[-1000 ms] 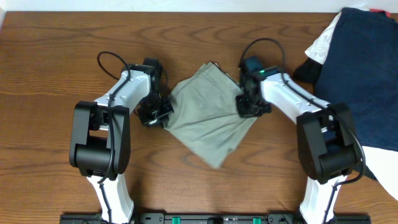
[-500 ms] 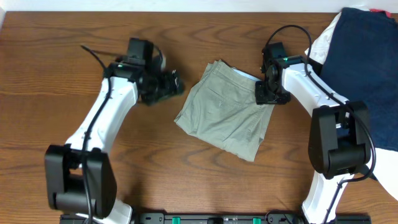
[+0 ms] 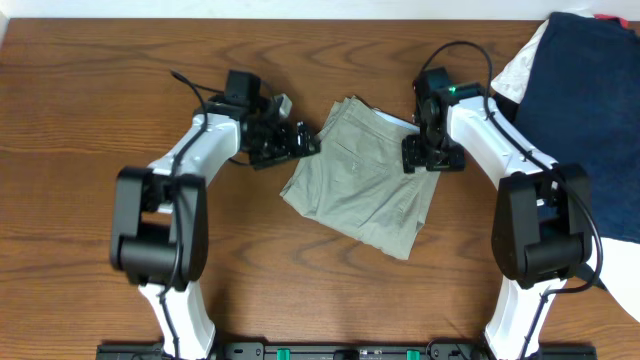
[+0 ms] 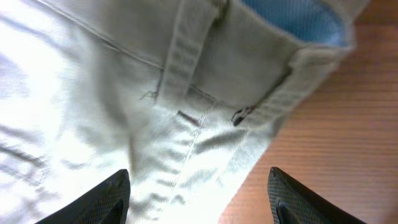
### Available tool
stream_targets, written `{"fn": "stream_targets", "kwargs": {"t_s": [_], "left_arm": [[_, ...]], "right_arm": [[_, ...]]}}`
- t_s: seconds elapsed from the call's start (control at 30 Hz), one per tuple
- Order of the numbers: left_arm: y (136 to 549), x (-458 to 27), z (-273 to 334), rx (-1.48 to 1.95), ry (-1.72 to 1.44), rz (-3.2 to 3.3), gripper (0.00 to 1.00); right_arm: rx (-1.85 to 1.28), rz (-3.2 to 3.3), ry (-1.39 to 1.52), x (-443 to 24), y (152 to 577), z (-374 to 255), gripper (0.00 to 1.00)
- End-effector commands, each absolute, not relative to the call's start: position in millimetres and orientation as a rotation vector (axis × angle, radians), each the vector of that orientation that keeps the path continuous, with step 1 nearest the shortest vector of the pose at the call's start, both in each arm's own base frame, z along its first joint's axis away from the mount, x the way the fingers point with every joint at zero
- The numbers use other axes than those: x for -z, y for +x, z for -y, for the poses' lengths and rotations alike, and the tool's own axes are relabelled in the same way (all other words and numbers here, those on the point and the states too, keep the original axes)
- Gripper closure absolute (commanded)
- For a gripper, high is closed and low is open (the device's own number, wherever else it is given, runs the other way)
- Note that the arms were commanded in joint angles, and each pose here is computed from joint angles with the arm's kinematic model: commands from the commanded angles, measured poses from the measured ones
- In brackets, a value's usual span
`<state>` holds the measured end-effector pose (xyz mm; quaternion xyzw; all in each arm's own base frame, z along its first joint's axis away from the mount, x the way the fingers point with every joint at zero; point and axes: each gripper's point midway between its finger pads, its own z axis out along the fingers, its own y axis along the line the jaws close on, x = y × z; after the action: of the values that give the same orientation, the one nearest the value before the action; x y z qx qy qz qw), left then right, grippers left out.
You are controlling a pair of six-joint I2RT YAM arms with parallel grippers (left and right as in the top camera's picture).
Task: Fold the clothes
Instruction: 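Carry the folded shorts with the left gripper to the upper left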
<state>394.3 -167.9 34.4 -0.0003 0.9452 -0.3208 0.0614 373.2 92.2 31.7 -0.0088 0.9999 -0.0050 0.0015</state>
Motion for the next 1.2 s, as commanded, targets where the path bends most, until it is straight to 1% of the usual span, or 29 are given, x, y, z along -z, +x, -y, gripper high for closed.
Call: {"fn": "stream_targets", "kwargs": {"t_s": [0.0, 0.07, 0.1, 0.17, 0.23, 0.3, 0.33, 0.37, 0.4, 0.43, 0.53, 0.6, 0.7, 0.87, 0.97, 1.03, 1.17], "left_arm": [[383, -20, 181, 1.133, 0.036, -2.879, 0.05], [378, -10, 182, 1.165, 0.018, -2.908, 0.09], [375, -7, 183, 1.176, 0.011, -2.924, 0.13], [369, -5, 183, 1.185, -0.003, -2.952, 0.29], [364, -5, 182, 1.187, -0.016, -2.972, 0.55], [362, -5, 182, 1.188, -0.023, -2.984, 0.68], [361, -5, 182, 1.189, -0.026, -2.987, 0.71], [361, -5, 182, 1.189, -0.027, -2.990, 0.77], [361, -5, 182, 1.188, -0.028, -2.990, 0.88], [361, -5, 181, 1.188, -0.028, -2.990, 0.94], [369, -4, 169, 1.132, -0.056, -2.979, 0.94], [380, -4, 147, 1.025, -0.131, -2.975, 0.94], [402, -16, 93, 0.824, -0.342, -2.936, 0.94], [433, -65, -21, 0.487, -0.635, -2.738, 0.94], [437, -99, -79, 0.310, -0.737, -2.617, 0.94], [437, -115, -107, 0.236, -0.787, -2.556, 0.94], [434, -124, -131, 0.193, -0.794, -2.524, 0.94]], "right_arm": [[-0.009, -3.007, -0.022, -81, 394, -95, 0.30], [-0.029, -2.951, -0.021, -102, 399, -96, 0.30], [-0.038, -2.924, -0.020, -112, 400, -96, 0.30], [-0.054, -2.878, -0.019, -129, 401, -97, 0.30], [-0.068, -2.836, -0.016, -144, 402, -96, 0.30], [-0.077, -2.805, -0.013, -156, 402, -96, 0.31], [-0.081, -2.794, -0.011, -160, 402, -95, 0.31], [-0.085, -2.780, -0.008, -165, 401, -94, 0.31], [-0.087, -2.771, -0.007, -169, 400, -94, 0.31], [-0.089, -2.765, -0.007, -172, 400, -94, 0.31], [-0.091, -2.761, -0.007, -176, 397, -93, 0.31], [-0.087, -2.771, -0.007, -176, 394, -92, 0.31], [-0.080, -2.792, -0.006, -174, 389, -90, 0.32], [-0.077, -2.802, -0.001, -174, 387, -89, 0.33], [-0.077, -2.802, -0.002, -174, 387, -89, 0.33], [-0.077, -2.804, -0.002, -173, 387, -89, 0.34], [-0.077, -2.804, -0.001, -173, 387, -89, 0.34]]}}
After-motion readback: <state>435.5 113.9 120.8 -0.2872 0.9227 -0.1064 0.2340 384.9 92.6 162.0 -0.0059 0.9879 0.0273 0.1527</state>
